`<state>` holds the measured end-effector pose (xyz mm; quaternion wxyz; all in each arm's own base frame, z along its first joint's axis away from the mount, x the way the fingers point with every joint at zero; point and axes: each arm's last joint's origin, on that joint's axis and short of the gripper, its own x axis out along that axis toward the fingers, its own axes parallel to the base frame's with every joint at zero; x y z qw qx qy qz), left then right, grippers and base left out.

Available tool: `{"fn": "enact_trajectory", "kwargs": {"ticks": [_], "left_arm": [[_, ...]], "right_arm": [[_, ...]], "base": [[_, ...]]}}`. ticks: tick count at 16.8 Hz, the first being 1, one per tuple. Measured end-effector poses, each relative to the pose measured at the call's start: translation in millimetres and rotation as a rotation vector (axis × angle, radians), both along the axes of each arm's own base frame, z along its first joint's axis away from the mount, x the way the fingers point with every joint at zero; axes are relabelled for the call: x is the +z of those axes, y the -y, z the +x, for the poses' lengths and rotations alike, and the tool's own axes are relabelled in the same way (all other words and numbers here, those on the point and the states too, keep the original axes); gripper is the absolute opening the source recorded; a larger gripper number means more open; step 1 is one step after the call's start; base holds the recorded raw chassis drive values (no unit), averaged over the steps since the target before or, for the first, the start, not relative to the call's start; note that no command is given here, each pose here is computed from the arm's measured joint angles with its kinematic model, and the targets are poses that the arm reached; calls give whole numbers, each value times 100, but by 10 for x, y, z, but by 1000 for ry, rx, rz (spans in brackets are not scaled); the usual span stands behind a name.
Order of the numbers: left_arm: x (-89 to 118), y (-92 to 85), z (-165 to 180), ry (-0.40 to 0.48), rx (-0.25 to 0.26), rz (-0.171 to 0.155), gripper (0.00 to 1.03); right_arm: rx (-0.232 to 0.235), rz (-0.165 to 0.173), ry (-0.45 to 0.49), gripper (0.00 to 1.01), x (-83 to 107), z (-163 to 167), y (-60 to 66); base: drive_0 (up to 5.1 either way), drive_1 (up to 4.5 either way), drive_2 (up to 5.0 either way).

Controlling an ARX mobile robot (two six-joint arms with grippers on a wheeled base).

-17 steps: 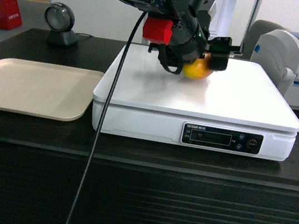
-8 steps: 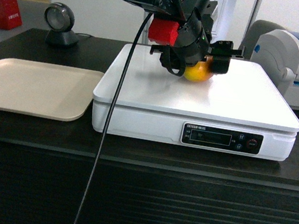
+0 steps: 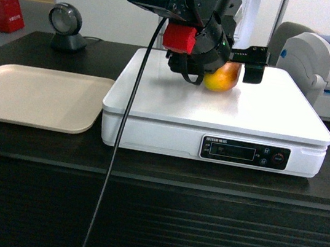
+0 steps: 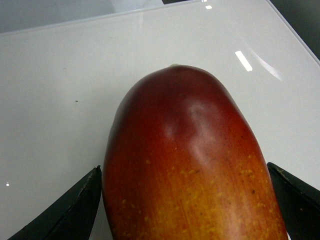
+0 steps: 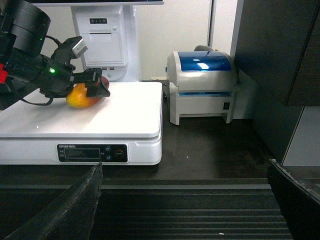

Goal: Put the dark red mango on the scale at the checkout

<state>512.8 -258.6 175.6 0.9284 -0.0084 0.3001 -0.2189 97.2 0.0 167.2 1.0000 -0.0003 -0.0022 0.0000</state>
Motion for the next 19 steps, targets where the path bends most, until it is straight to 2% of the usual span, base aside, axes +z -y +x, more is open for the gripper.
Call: {"fn": "enact_trajectory", "kwargs": {"ticks": [2,3,4,5,6,7,8,9,11,12,13,14,16,17,18,19], "left_arm": [[103,-97,-25,104,10,31,98],[242,-157,-72,194,-10,48,98],[422,-228,-140,264,-40,47,98],[675,-322,-236,347,-61,26,98],[815,-390,-292,392,-71,12,98],[1123,-574,-437,490,-81,-33,98],[1253,-715,-524,537,-72,-50,98],[1310,-862,-579,560,-53,-54,98],[1375,-1251,-691,603,13,-44,98],[1405,-1505,-785,619,53,-33,98],[1430,-1631,-840,630,74,-29,98],[1480,-1873,-954,657,125,-18,98],[1496,-1978,-1014,665,147,-12,98],[1495,-2052,-1085,659,216,-1,94],[1434,-2205,-1271,670,360,15,84],[1313,-2356,-1514,667,420,20,73]], "right_arm": [[0,0,0,98,0,0,0],[0,0,0,98,0,0,0],[0,0,0,98,0,0,0],[0,0,0,98,0,0,0],[0,0,0,98,0,0,0],[0,0,0,98,0,0,0],[0,0,0,98,0,0,0],[0,0,0,98,0,0,0],[0,0,0,98,0,0,0],[0,0,0,98,0,0,0],[0,0,0,98,0,0,0],[0,0,0,98,0,0,0],[0,0,0,98,0,0,0],[0,0,0,98,0,0,0],[0,0,0,98,0,0,0],[0,0,0,98,0,0,0]], "base": [[0,0,0],[0,0,0],[0,0,0],[0,0,0],[0,0,0],[0,0,0],[0,0,0],[0,0,0],[0,0,0],[0,0,0],[0,0,0],[0,0,0],[0,0,0],[0,0,0],[0,0,0],[0,0,0]]}}
